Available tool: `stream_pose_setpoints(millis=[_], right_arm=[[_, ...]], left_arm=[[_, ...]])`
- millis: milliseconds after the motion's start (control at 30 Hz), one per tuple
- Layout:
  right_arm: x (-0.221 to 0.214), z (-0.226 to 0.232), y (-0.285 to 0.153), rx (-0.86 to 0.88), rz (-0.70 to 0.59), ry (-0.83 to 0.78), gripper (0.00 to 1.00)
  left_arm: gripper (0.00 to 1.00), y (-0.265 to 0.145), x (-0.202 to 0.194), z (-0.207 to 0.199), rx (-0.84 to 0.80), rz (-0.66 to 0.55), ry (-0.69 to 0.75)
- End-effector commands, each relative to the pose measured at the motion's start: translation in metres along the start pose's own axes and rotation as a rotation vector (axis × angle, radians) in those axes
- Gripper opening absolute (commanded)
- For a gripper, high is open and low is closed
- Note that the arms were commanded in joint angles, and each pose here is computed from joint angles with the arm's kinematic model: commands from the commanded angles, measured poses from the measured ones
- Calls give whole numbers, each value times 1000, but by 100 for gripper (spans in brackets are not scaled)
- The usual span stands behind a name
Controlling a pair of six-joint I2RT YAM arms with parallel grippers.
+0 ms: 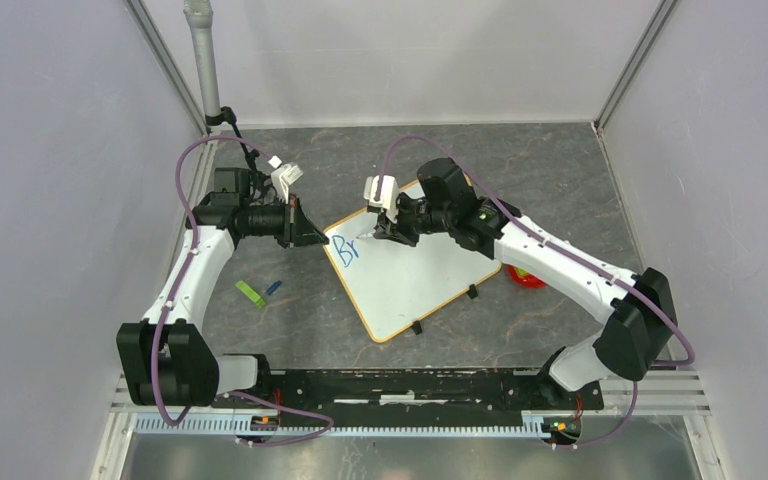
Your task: Write a sentence on the whiteboard
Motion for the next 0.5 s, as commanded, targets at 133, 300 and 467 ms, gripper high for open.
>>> stream_pose_setpoints(millis=[133,300,467], right_arm=[[3,-8,6,-24,-15,-22,0],[1,-13,2,-59,-1,-35,0],[-1,-19,-6,-79,4,-29,0]], left_arm=[[3,0,3,-1,4,-14,38],[2,0,3,0,4,-13,36],[2,0,3,0,5,-13,38]])
Point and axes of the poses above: each gripper's point midway between its finger pads, its own y axis out along the fingers, its own z axis along the line the jaws close on, x = y × z, the point moved 6 cm from there along -y, back along the fingers, and after that the axes turned 7 degrees about y, right-handed, at the moved point
